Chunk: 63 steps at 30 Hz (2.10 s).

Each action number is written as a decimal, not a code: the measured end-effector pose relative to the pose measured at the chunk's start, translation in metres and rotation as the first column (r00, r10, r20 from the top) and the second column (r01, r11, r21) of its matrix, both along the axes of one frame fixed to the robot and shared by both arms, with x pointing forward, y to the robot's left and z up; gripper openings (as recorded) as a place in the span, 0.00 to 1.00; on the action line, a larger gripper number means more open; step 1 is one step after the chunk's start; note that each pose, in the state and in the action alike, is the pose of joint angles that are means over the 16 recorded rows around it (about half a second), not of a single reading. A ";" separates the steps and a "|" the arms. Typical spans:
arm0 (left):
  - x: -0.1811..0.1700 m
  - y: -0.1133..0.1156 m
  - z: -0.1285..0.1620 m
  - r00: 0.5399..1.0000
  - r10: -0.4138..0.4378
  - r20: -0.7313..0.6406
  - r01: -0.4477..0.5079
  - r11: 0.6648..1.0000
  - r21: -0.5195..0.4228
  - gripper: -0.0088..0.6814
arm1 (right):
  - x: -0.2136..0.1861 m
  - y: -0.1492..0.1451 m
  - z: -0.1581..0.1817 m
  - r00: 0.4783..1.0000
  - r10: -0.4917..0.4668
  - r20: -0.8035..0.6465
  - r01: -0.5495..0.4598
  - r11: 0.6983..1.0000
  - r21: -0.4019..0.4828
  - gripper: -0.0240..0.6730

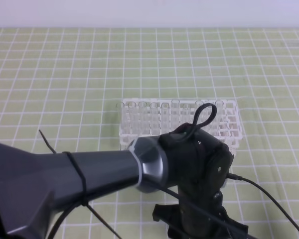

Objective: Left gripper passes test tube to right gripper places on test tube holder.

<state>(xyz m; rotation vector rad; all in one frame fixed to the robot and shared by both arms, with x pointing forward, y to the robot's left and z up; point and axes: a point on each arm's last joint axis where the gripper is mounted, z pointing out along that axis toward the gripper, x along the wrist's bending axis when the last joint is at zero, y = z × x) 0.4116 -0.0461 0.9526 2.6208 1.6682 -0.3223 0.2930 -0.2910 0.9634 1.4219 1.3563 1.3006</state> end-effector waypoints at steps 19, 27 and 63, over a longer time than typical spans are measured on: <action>-0.006 -0.006 -0.009 0.999 0.033 0.008 -0.033 0.999 0.018 0.03 | 0.000 0.000 0.000 1.000 0.000 -0.002 0.000 1.000 0.000 0.03; -0.003 -0.002 0.011 0.995 -0.003 0.097 0.004 1.000 -0.008 0.02 | 0.000 0.000 0.000 1.000 0.000 -0.002 0.000 1.000 0.000 0.03; -0.066 0.156 0.062 0.579 -0.214 0.787 0.524 0.837 -0.158 0.02 | 0.000 0.000 0.000 1.000 0.000 -0.002 0.000 1.000 0.000 0.03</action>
